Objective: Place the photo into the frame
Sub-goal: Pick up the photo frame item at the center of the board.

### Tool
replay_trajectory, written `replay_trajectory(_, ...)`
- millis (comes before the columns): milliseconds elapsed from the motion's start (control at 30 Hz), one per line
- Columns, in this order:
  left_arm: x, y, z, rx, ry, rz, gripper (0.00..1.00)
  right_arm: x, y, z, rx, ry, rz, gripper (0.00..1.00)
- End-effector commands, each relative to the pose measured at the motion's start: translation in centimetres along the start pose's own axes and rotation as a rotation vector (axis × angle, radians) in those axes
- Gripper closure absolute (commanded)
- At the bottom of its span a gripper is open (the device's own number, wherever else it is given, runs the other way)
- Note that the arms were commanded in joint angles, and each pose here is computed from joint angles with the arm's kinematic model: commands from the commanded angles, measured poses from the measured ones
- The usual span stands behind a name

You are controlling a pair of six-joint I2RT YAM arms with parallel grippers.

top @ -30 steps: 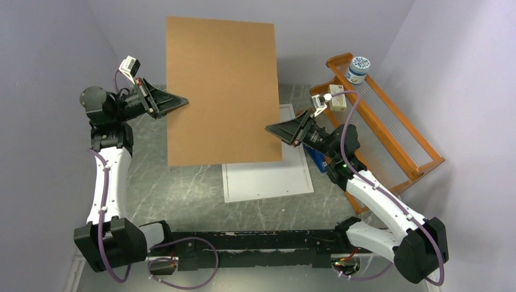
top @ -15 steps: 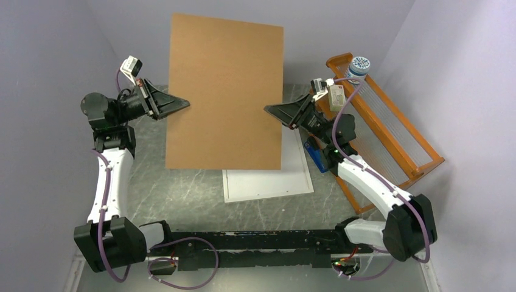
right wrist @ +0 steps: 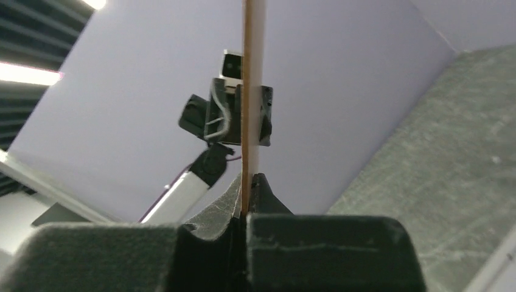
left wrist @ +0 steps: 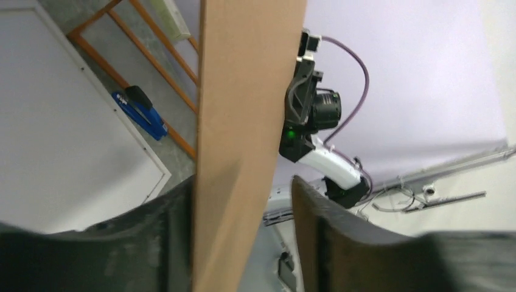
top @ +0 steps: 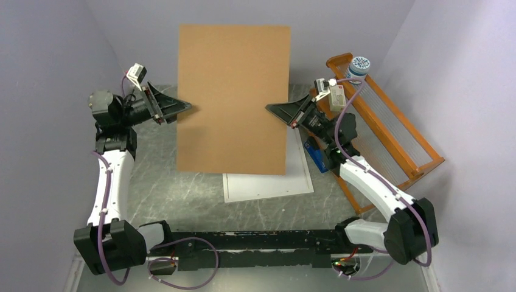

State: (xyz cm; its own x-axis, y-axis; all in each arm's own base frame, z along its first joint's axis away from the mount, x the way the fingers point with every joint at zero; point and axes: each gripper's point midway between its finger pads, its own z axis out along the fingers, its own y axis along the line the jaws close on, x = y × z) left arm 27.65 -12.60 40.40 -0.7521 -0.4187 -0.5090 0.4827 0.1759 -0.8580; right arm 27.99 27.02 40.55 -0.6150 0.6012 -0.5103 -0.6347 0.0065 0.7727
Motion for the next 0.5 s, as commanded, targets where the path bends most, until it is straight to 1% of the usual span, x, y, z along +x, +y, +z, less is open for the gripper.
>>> replay_trajectory(0,0.1,2.7,-0.5,-0.182,-0.052,0.107,0.31,-1.6,-1.2,-1.4,0.164,-0.051,-0.107,1.0)
replay_trajectory(67,0.2,5.5,-1.3,-0.335,-0.074,0.112,0.13,-1.6,-2.5,-2.2,0.249,-0.033,-0.121,1.0)
replay_trajectory(100,0.3,6.8,-1.7,-0.403,-0.08,0.102,0.07,-1.6,-3.0,-2.7,0.284,-0.02,-0.125,1.0)
replay_trajectory(200,0.8,10.1,-2.8,-0.531,-0.092,0.071,0.06,-1.3,-4.8,-4.3,0.385,0.047,-0.131,1.0)
replay_trajectory(300,1.5,13.0,-3.4,-0.599,-0.103,0.017,0.06,-0.6,-6.8,-6.1,0.499,0.156,-0.103,1.0)
replay_trajectory(400,2.6,14.8,-2.9,-0.558,-0.083,-0.04,0.06,0.1,-8.0,-7.6,0.548,0.229,-0.076,1.0)
replay_trajectory(467,3.8,16.2,-2.3,-0.523,-0.066,-0.095,0.06,0.2,-8.7,-8.2,0.576,0.252,-0.068,1.0)
